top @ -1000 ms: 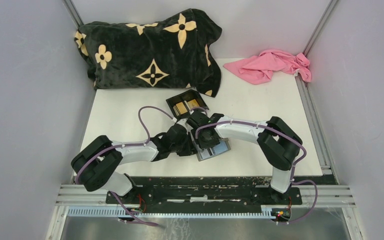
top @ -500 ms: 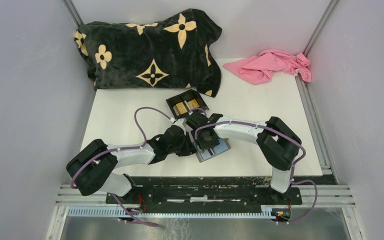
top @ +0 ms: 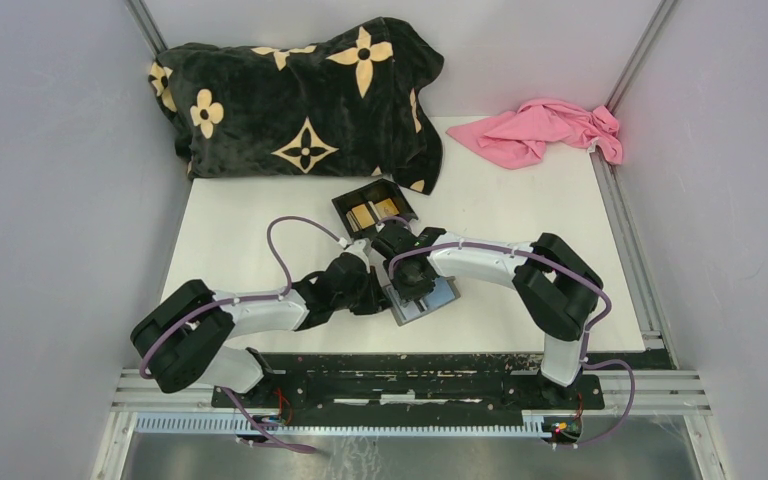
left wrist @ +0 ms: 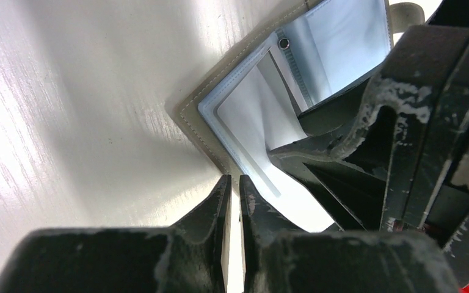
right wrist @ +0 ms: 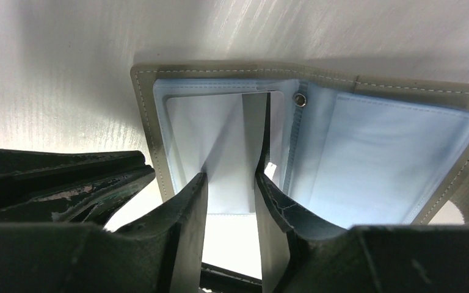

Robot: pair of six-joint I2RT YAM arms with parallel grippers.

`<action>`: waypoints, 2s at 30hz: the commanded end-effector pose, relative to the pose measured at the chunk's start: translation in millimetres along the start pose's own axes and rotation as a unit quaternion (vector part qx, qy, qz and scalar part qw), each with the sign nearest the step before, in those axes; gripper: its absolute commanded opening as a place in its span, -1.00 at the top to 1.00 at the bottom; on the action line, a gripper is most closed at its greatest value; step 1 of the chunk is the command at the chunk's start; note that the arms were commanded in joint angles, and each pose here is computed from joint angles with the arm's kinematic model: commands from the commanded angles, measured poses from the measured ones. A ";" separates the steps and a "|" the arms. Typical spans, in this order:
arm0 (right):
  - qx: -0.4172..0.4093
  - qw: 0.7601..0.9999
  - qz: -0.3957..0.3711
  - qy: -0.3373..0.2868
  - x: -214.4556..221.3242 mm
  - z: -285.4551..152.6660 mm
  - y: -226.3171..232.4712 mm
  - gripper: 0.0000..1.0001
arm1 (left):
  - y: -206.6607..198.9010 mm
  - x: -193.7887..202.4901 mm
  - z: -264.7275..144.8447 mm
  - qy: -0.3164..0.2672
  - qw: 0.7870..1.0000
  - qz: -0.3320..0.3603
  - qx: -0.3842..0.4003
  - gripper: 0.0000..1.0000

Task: Put the credit cards into the card holder
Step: Insert the credit card into the card holder.

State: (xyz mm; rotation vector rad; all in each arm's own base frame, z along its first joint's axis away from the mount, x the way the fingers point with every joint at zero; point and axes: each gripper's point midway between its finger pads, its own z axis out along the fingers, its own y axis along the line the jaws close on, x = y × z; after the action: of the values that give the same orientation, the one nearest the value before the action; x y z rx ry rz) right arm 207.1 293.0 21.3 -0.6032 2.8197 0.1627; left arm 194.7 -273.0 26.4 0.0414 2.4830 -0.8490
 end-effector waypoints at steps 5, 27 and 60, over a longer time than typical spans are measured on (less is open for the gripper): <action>-0.002 1.000 0.005 -0.011 -5.0 -7.3 2.6 0.12 | -9.5 -8.2 1.6 -0.018 1.000 -0.015 0.013 0.71; 0.044 0.996 0.010 -0.071 -27.6 -18.8 -25.6 0.91 | -2.2 -4.2 -3.1 -0.020 0.999 -0.027 0.004 0.77; -0.001 0.998 0.055 -0.031 -0.3 7.2 -25.5 0.98 | -2.1 -2.1 3.1 -0.001 1.000 -0.012 -0.007 0.79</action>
State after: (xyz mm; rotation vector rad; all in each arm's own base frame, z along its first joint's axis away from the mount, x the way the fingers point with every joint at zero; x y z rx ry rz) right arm 230.7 265.9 14.7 -0.4732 2.7592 0.1203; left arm 189.9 -263.2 15.6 0.0276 2.5156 -0.7998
